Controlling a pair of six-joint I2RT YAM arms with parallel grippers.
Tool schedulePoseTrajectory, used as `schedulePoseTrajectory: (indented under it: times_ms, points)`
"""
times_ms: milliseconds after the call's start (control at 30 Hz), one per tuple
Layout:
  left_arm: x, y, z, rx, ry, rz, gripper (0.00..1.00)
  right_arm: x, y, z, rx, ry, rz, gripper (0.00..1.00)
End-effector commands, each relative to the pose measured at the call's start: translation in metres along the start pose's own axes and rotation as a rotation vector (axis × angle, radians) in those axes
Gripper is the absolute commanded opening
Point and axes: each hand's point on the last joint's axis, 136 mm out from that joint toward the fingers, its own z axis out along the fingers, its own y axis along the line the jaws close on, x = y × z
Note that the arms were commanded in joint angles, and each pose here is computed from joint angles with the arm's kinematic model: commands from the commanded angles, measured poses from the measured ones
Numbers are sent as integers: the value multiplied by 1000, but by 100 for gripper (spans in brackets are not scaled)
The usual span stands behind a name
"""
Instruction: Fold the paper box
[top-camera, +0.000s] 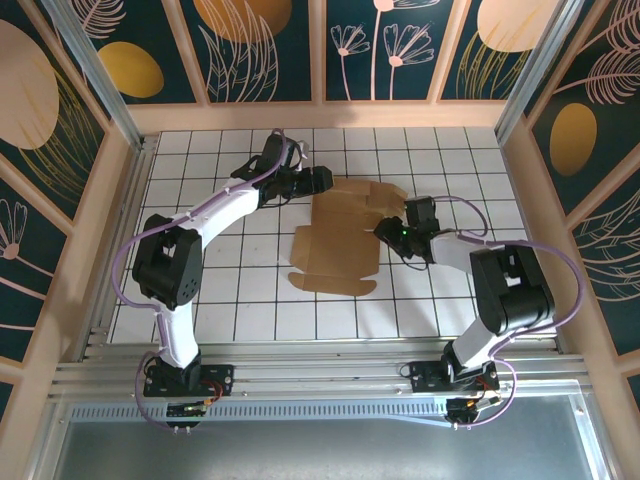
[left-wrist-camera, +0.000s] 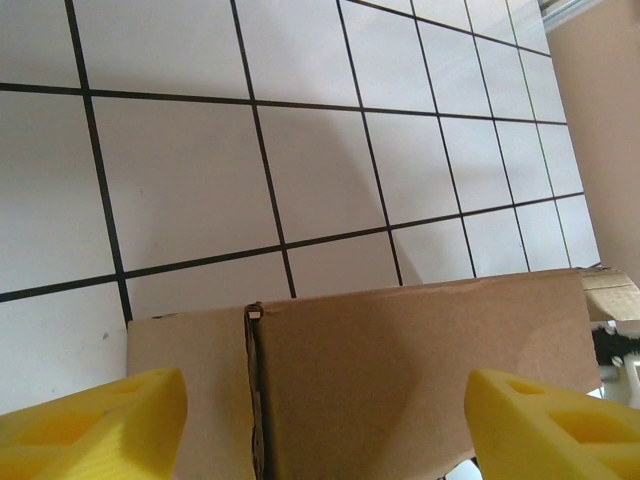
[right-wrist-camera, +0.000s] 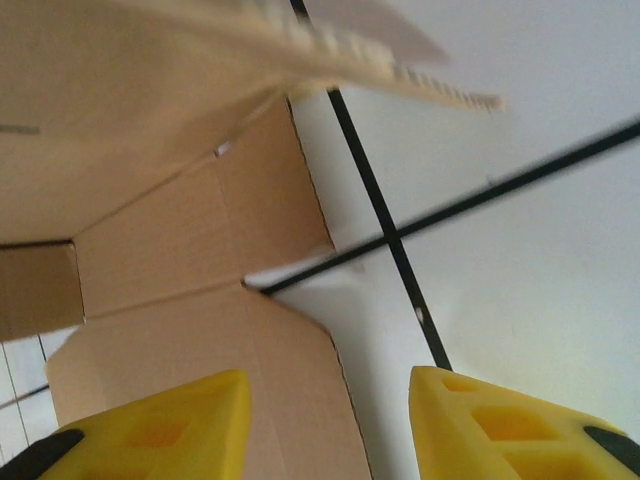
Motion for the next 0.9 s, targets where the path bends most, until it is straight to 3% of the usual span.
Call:
schedulePoseTrajectory:
  times_ms: [0,333,667,867]
  points:
    - [3,1,2,14,16,-6,72,-35,25,3,-73,-112,-45,45]
    - [7,2,4,19,33,-8,68,-48,22,23,-59,-143,-30,45]
    - [13,9,10,5,49,-15,67,-59,20,25,-94,-269,-100,45]
    - [11,8,9,3,44,-12,67,-52,17,37,-110,-244,-130,46]
